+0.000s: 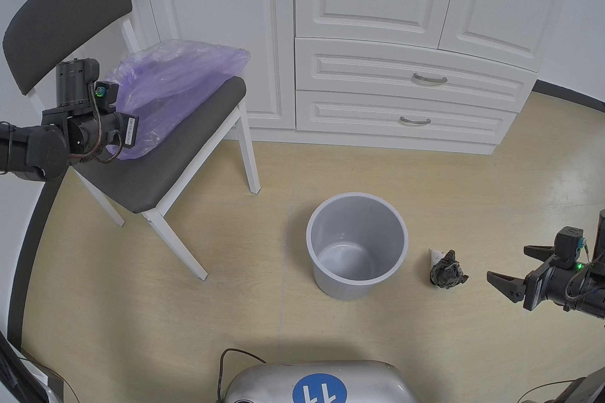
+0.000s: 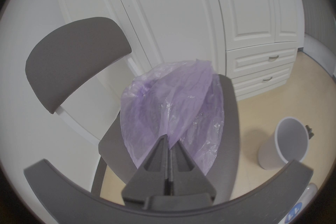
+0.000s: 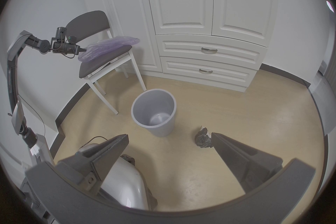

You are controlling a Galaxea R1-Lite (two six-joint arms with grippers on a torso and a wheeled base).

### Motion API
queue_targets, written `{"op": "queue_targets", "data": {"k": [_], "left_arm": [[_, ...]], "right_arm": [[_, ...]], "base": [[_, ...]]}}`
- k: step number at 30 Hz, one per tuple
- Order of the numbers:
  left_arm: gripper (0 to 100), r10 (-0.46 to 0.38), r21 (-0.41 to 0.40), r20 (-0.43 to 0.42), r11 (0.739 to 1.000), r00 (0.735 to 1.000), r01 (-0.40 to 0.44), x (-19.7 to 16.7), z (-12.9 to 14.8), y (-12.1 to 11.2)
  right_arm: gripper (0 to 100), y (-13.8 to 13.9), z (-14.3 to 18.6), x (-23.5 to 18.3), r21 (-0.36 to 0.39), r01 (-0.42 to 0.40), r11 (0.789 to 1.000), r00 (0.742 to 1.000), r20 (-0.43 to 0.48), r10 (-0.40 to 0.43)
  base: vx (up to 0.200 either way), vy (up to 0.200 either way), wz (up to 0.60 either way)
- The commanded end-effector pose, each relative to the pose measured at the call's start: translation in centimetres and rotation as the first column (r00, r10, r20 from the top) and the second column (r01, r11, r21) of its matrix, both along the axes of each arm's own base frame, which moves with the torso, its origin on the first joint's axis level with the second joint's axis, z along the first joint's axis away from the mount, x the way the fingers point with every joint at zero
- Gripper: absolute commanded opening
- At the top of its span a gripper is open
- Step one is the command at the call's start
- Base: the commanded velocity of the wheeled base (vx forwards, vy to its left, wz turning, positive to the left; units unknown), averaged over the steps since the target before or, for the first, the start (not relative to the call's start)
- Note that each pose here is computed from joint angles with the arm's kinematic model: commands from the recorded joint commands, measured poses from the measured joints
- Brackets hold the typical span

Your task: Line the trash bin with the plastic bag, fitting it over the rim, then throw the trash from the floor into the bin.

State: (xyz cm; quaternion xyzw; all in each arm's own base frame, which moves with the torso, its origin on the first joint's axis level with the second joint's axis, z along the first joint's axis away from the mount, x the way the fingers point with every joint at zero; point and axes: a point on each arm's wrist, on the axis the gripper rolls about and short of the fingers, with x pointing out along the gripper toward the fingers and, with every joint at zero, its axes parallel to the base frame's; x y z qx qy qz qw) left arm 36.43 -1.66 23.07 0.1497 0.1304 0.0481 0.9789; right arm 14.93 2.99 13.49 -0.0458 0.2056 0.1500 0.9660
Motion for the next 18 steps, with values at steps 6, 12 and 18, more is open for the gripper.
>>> {"op": "queue_targets", "data": {"k": [6, 12, 18], "left_arm": [[0, -0.082, -0.080, -0.003, 0.993, 0.997, 0.082, -5.6, 0.4, -2.7], [0, -0.067, -0.113, -0.005, 0.991, 0.998, 0.066, -6.2, -1.3, -2.5], [0, -0.044, -0.172, 0.056, 0.984, 0.997, 0.054, -7.5, -1.1, -2.2]], "right_arm": [[100, 0.2, 0.0, 0.0, 0.001, -0.012, 1.000, 1.000, -0.002, 0.012], [100, 1.5, 0.0, -0.3, 0.005, -0.096, 0.995, 0.995, -0.004, 0.096], [100, 2.9, 0.2, -0.9, 0.067, -0.132, 0.989, 0.991, 0.005, 0.132]], "base": [[0.000, 0.000, 0.00], [0.000, 0.000, 0.00], [0.000, 0.000, 0.00]]}}
